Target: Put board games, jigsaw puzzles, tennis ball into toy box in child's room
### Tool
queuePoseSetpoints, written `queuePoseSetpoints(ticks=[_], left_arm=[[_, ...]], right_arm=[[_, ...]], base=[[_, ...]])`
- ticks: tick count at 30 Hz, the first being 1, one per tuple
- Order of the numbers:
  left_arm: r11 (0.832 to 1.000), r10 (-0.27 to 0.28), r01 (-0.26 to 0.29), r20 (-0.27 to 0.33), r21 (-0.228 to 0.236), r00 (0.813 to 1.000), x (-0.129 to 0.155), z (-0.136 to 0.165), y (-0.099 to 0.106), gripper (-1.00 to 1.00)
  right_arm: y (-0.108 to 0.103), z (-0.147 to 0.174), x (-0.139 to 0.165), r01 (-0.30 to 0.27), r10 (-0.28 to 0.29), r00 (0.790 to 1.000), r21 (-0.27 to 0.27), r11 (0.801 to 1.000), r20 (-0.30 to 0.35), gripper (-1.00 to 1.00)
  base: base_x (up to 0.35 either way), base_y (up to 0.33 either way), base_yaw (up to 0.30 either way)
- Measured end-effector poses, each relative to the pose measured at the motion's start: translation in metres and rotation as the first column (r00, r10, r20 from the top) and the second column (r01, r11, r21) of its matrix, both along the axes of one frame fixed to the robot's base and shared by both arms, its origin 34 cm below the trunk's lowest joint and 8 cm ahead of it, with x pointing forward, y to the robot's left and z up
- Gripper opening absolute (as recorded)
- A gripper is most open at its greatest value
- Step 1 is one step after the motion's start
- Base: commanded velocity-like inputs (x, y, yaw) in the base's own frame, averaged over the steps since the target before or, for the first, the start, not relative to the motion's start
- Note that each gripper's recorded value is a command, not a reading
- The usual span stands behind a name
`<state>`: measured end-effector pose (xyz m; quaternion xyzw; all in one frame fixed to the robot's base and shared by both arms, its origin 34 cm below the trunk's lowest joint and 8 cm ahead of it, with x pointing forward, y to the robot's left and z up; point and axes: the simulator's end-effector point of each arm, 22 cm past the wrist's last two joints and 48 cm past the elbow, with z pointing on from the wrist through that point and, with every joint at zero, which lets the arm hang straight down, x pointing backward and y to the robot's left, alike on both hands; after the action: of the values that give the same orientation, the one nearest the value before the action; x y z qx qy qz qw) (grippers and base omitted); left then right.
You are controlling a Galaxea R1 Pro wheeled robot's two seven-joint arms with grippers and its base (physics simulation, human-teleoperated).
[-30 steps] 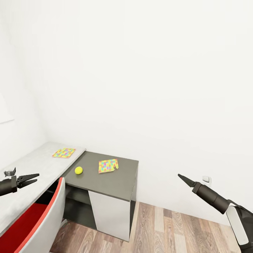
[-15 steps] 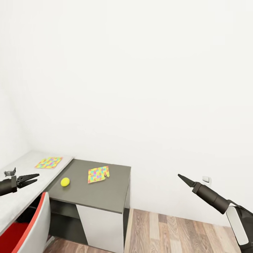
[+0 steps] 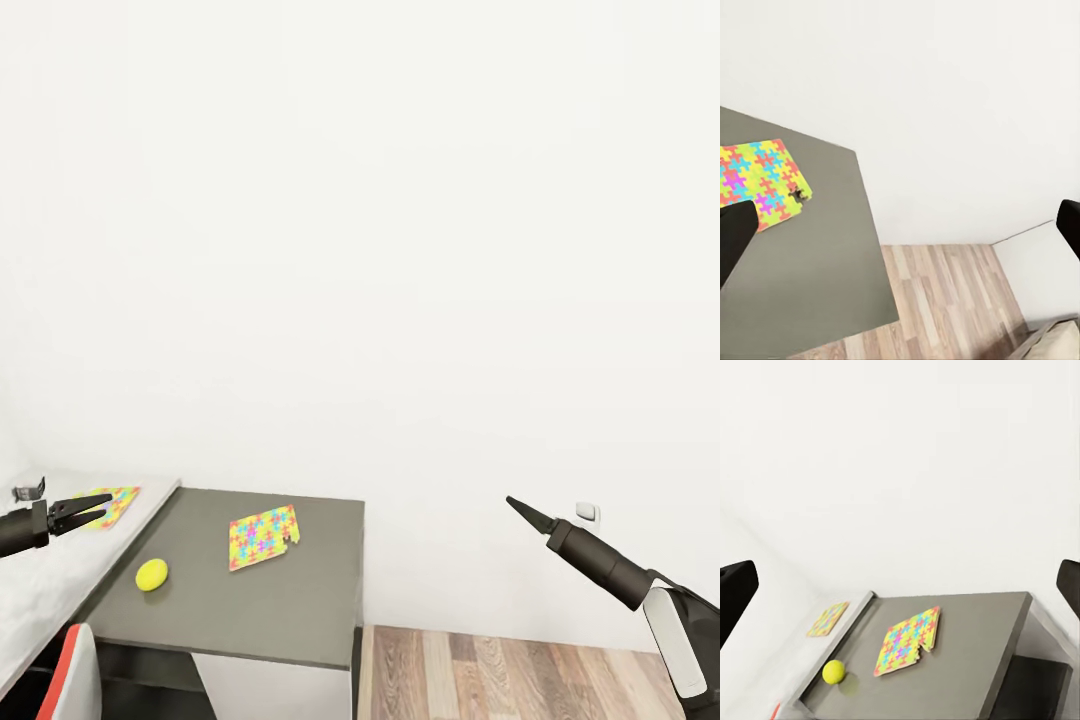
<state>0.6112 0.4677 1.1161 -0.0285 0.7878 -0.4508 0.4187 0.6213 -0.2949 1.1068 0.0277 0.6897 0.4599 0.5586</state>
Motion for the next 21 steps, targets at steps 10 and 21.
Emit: queuePoseSetpoints(ticks=[10, 21], left_arm=[[1.000, 0.001, -0.001, 0.004, -0.001, 1.000, -0.0002, 0.0019, 0.0002, 1.00], [1.000, 0.000, 0.000, 0.004, 0.000, 1.000, -0.0004, 0.0020, 0.0000, 1.00]], right_arm=[[0.0000, 0.0013, 0.0000, 0.000, 0.000, 1.000, -0.001, 1.000, 0.002, 1.00], [-0.0004, 0.0010, 0.0001, 0.002, -0.002, 1.000, -0.003, 1.000, 0.000, 1.00]], base=[[0.080, 0.094, -0.066], [0.106, 0.040, -0.193]])
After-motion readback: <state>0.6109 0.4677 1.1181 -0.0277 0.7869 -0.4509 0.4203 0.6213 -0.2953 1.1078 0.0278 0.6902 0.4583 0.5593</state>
